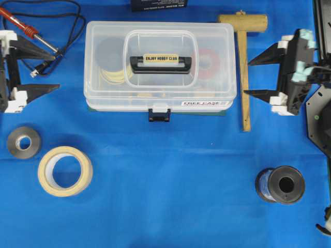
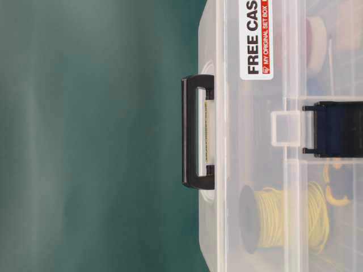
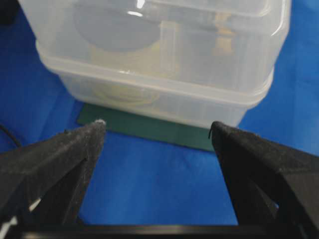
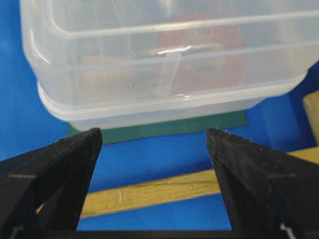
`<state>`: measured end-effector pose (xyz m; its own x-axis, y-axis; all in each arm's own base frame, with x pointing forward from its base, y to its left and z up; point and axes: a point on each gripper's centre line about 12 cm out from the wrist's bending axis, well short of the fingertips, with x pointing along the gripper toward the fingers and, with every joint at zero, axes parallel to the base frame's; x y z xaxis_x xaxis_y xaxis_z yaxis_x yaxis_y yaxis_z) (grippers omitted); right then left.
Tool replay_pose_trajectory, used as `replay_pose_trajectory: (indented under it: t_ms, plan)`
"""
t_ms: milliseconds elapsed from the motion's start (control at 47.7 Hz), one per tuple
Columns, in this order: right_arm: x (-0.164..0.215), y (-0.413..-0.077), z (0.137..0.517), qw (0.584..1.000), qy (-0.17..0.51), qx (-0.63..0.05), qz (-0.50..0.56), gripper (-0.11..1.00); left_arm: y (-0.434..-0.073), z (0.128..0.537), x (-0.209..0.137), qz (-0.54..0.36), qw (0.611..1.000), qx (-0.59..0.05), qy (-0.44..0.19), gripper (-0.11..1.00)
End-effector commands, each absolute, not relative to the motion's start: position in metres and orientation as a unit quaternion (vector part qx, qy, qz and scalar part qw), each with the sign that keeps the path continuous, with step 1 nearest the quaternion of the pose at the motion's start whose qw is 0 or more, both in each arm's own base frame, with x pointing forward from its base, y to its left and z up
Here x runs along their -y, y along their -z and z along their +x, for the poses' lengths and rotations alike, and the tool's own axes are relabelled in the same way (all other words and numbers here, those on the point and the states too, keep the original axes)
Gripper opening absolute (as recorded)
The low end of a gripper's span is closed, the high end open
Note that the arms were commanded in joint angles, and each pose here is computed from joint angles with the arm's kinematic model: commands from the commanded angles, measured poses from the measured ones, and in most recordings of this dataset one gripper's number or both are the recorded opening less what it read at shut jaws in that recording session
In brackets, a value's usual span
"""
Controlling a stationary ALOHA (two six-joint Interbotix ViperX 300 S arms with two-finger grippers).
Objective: Open the tool box with both arms.
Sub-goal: 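Close both grippers on the lid edges at the box's left and right ends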
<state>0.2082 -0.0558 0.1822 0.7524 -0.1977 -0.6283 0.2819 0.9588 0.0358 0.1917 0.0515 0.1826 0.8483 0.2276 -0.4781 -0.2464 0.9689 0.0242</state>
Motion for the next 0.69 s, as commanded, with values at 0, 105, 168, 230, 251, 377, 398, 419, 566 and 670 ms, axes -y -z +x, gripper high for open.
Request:
replay_pose_trajectory:
  t_ms: [0,105,168,230,251,377,398,419,566,670]
  plan:
    - [0.059,-0.188,0.219,0.937,0.130,-0.317,0.063,0.83,-0.186,0.205,-0.055,-0.019,0.962,-0.242,-0.125,0.91]
    - [0.062,-0.187,0.227,0.936,0.131,-0.321,0.064,0.83,-0.181,0.215,-0.057,-0.020,0.959,-0.254,-0.121,0.91]
    - [0.063,-0.188,0.231,0.937,0.130,-0.320,0.062,0.83,-0.180,0.222,-0.057,-0.019,0.959,-0.259,-0.118,0.91]
    - [0.063,-0.189,0.234,0.937,0.130,-0.318,0.062,0.83,-0.179,0.230,-0.056,-0.018,0.959,-0.261,-0.113,0.91]
    - [0.064,-0.189,0.235,0.937,0.130,-0.317,0.061,0.83,-0.179,0.232,-0.056,-0.018,0.958,-0.262,-0.111,0.91]
    - [0.065,-0.191,0.239,0.940,0.130,-0.310,0.060,0.83,-0.177,0.246,-0.058,-0.017,0.957,-0.270,-0.108,0.91]
    - [0.065,-0.191,0.239,0.940,0.130,-0.310,0.060,0.83,-0.177,0.247,-0.058,-0.017,0.956,-0.271,-0.108,0.91]
    - [0.065,-0.192,0.239,0.940,0.130,-0.308,0.060,0.83,-0.176,0.249,-0.058,-0.018,0.956,-0.272,-0.108,0.91]
    - [0.065,-0.193,0.241,0.942,0.131,-0.304,0.059,0.83,-0.176,0.258,-0.061,-0.018,0.955,-0.276,-0.108,0.91]
    - [0.066,-0.194,0.241,0.943,0.131,-0.301,0.058,0.83,-0.176,0.263,-0.062,-0.016,0.955,-0.276,-0.107,0.91]
